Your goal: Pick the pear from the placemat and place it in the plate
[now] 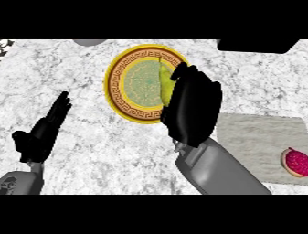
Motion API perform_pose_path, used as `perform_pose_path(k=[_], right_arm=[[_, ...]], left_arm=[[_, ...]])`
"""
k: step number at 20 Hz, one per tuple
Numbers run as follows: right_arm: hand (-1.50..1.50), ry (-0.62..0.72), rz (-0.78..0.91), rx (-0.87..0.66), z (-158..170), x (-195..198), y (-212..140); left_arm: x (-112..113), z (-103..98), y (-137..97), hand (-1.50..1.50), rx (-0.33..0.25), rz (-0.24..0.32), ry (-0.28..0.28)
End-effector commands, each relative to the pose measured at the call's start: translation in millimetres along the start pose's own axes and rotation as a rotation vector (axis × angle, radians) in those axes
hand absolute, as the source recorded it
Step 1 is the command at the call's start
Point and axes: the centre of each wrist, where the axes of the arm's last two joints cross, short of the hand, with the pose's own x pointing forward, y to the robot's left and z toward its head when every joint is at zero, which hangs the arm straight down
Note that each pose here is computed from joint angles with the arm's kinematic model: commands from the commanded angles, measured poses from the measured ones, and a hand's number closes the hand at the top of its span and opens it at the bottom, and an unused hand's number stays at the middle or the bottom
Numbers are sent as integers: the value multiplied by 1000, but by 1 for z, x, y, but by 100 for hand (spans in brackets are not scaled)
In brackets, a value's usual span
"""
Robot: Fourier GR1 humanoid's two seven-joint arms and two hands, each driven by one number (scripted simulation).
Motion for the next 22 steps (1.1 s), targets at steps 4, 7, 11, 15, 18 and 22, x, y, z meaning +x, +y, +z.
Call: perform_pose_path(k=[4,7,11,15,18,22], right_arm=[[150,211,-82,33,-39,24,28],[150,274,-175,-13,-55,12,35],[-150,371,-212,-42,-70,7,42],[-150,437,-240,-19,-80,-3,56],[-150,452,-319,-23,-88,0,54],[-150,418,-493,-167,-94,-6,47]], left_arm=[[2,-6,-9,0,-30,3,-8],[2,-4,-22,0,-30,12,-18],[8,-9,-21,0,-37,-1,-20],[8,-5,-8,0,-53,-18,-29],[4,-10,-15,0,-36,1,-18],[0,-5,-9,0,-32,1,-9]])
